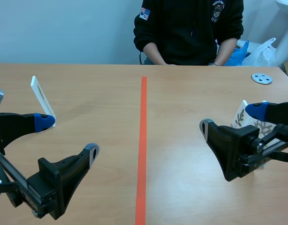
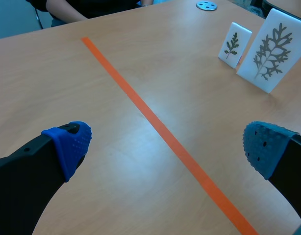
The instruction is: Sort the leaf by its shape. The table is split by an orange tape line. A compound leaf with several leaflets goes to the left side, a simple leaf with one blade goes to the right side. Return to the home posture when a red brick is placed on the table.
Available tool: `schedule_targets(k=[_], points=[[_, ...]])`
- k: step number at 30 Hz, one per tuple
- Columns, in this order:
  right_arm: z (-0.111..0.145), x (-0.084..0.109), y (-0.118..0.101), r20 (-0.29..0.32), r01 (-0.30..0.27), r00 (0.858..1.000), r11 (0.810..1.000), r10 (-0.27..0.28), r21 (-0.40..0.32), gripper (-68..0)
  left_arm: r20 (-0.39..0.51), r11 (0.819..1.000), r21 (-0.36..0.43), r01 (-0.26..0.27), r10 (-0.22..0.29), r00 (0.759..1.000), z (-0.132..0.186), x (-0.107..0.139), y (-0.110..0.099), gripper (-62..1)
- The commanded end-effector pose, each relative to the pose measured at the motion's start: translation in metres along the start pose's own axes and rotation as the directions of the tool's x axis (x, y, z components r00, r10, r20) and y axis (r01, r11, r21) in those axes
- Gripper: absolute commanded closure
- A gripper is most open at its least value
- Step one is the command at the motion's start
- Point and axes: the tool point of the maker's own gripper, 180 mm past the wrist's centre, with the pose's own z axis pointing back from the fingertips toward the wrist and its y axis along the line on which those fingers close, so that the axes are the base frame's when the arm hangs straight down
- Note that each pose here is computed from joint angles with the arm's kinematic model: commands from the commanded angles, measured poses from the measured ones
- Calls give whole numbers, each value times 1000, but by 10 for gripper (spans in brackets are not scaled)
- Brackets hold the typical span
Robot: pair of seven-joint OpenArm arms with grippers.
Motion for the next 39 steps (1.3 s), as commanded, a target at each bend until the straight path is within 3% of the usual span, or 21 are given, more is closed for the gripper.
schedule_targets(k=[1,16,39], points=[[0,8,-7,22,-9,1000,1000,10,-20,-679,34,1000,-3,-5,5,999,0,9,-1,-623],[1,-5,-6,-42,-2,999,1000,1,-20,-679,34,1000,-3,-5,5,999,0,9,-1,-623],[3,-6,-6,-45,0,999,1000,-1,-22,-679,34,1000,-3,-5,5,999,0,9,-1,-623]])
